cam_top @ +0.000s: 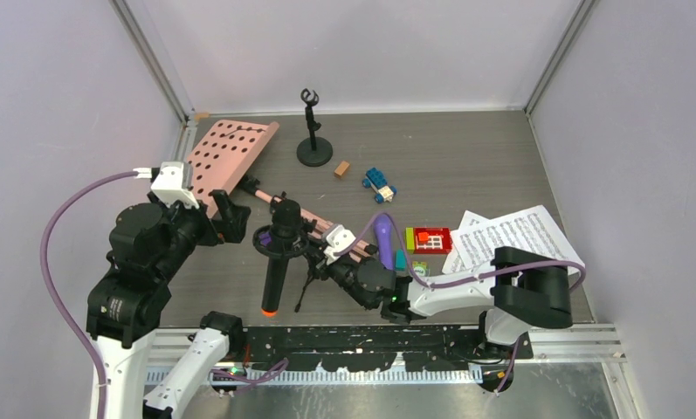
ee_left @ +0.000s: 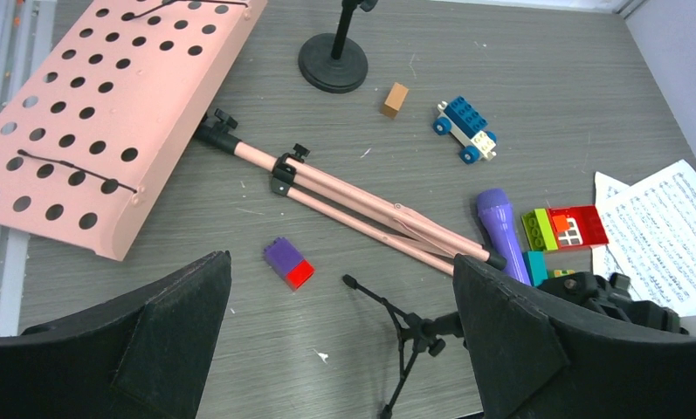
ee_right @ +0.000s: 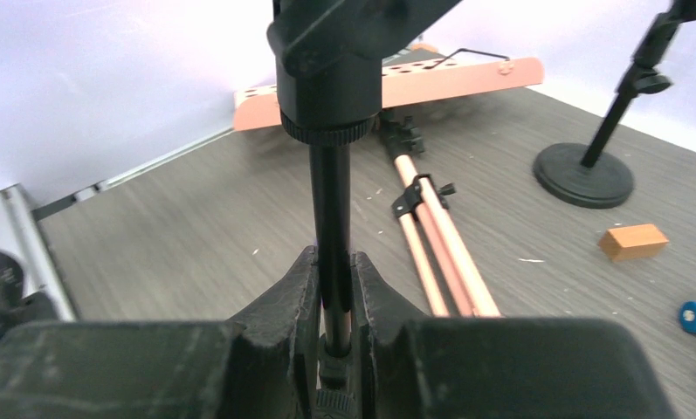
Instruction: Pack up the instrument practice props
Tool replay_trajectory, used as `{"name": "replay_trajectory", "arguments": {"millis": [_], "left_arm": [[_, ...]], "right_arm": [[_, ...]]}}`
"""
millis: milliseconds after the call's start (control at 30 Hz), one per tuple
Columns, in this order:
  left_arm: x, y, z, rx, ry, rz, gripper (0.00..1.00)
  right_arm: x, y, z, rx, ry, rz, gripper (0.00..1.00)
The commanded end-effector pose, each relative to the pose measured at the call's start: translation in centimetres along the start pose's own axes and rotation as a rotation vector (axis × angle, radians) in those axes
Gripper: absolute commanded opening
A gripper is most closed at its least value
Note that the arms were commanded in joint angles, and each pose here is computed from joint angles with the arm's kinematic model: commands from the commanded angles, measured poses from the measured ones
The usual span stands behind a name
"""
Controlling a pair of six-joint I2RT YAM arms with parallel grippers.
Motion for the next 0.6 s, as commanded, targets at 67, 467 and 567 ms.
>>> {"name": "replay_trajectory", "arguments": {"millis": [67,467,567], "left_arm": [[1.1,1.3,0.2,-0.048,0.002,-0.047,1.00],[4.2,2.3,2.0,-0.055,0.132,-0.125,1.00],[4.8,2.6,2.0,-0.045,0.137,-0.154,1.00]], "right_arm": [[-1.6,2.3,-2.2,0.000,-0.233,-0.109,0.01],[-0.4,2.1,-2.2,-0.064,-0.252,-0.082,0.36],[-0.1,2.5,-1.7,-0.071,-0.209,-0.064,0.44]]}}
Point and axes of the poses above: each gripper's point midway between its finger pads, its own x axis back along the fingers, its own z axis along the line the jaws close on, y = z × x, the point moved 4 cm from there along x, back along the fingers, and after that the axes turned 14 degrees about -x, right-handed, at the moved point
